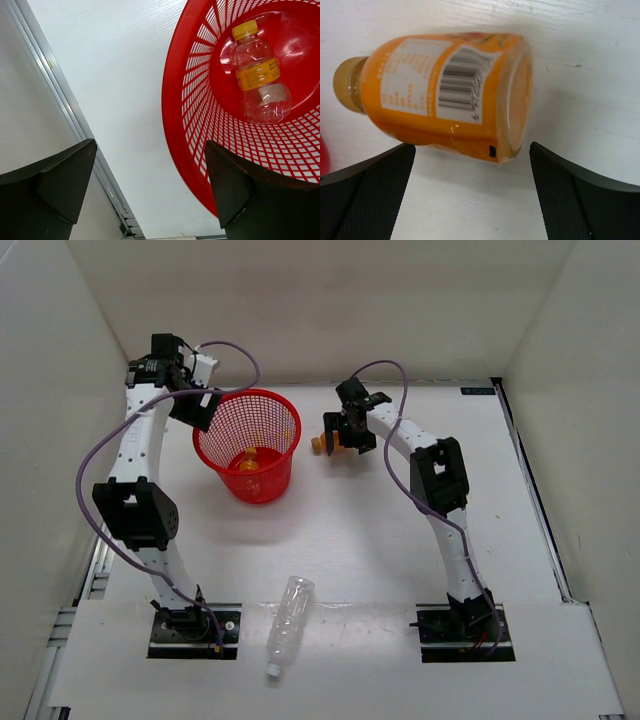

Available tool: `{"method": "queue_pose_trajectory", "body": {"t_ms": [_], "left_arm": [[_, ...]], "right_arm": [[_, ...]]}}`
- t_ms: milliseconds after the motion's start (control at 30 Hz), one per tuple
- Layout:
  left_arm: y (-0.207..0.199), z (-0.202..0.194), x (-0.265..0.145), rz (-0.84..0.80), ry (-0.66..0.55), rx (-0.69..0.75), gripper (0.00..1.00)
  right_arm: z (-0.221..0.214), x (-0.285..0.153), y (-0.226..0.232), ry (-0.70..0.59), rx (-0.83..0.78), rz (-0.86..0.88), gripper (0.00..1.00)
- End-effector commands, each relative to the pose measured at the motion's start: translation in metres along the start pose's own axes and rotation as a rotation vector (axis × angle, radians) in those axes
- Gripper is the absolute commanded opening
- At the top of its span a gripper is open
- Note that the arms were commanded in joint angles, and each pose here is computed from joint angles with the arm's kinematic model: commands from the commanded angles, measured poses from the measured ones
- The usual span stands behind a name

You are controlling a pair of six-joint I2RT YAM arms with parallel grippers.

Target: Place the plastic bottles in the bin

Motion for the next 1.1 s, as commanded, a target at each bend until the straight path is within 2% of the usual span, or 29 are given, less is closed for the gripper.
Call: {"method": "queue_pose_trajectory", "body": {"t_ms": [0, 67, 167, 267, 467, 600, 633, 733, 800, 867, 967, 1067], "left_arm": [[0.000, 0.004, -0.034, -0.004, -0.095, -0.016, 1.00], [-0.001, 0.004, -0.038, -0.011, -0.106, -0.015, 1.00], [-0.003, 0.003, -0.038, -0.022, -0.100, -0.015, 1.00], [-0.004, 0.001, -0.036, -0.025, -0.091, -0.015, 1.00], [-0.006, -0.006, -0.032, -0.040, -0.070, -0.006, 1.00], [-0.005, -0.008, -0.034, -0.045, -0.073, -0.014, 1.00], [-0.002, -0.010, -0.031, -0.041, -0.069, -0.021, 1.00], [0.000, -0.014, -0.030, -0.046, -0.066, -0.030, 1.00], [-0.001, -0.016, -0.031, -0.046, -0.066, -0.030, 1.00], [0.001, -0.019, -0.029, -0.054, -0.060, -0.038, 1.00], [0.004, -0.018, -0.030, -0.052, -0.080, -0.035, 1.00], [0.004, -0.018, -0.030, -0.052, -0.081, -0.035, 1.00]], "right_arm": [[0.011, -0.008, 0.003, -0.038, -0.037, 0.003, 0.98], [0.005, -0.013, 0.002, -0.033, -0.046, 0.007, 0.99], [-0.001, -0.024, 0.013, -0.060, -0.050, 0.100, 0.99], [0.007, -0.042, 0.014, -0.115, 0.053, 0.158, 0.99], [0.029, -0.070, 0.022, -0.173, 0.471, 0.187, 0.99], [0.041, -0.080, 0.023, -0.267, 0.746, 0.058, 0.99], [0.044, -0.080, 0.021, -0.274, 0.880, 0.038, 0.99], [0.043, -0.072, 0.014, -0.237, 1.113, -0.054, 0.99], [0.052, -0.065, 0.016, -0.215, 1.160, -0.071, 0.99], [0.045, -0.051, 0.018, -0.143, 1.175, -0.105, 0.99], [0.042, -0.043, 0.020, -0.109, 1.233, -0.105, 0.99], [0.044, -0.039, 0.014, -0.144, 1.232, -0.141, 0.99]]}}
Point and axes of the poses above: each gripper's point midway between its finger pads, its own x axis out along the fingers, its own y axis along the line the jaws close on, z = x × y, the point moved 5 cm from there along -x, back along the fingers, and after that the axes turned 10 degrees about -x, right-handed, at the moved point
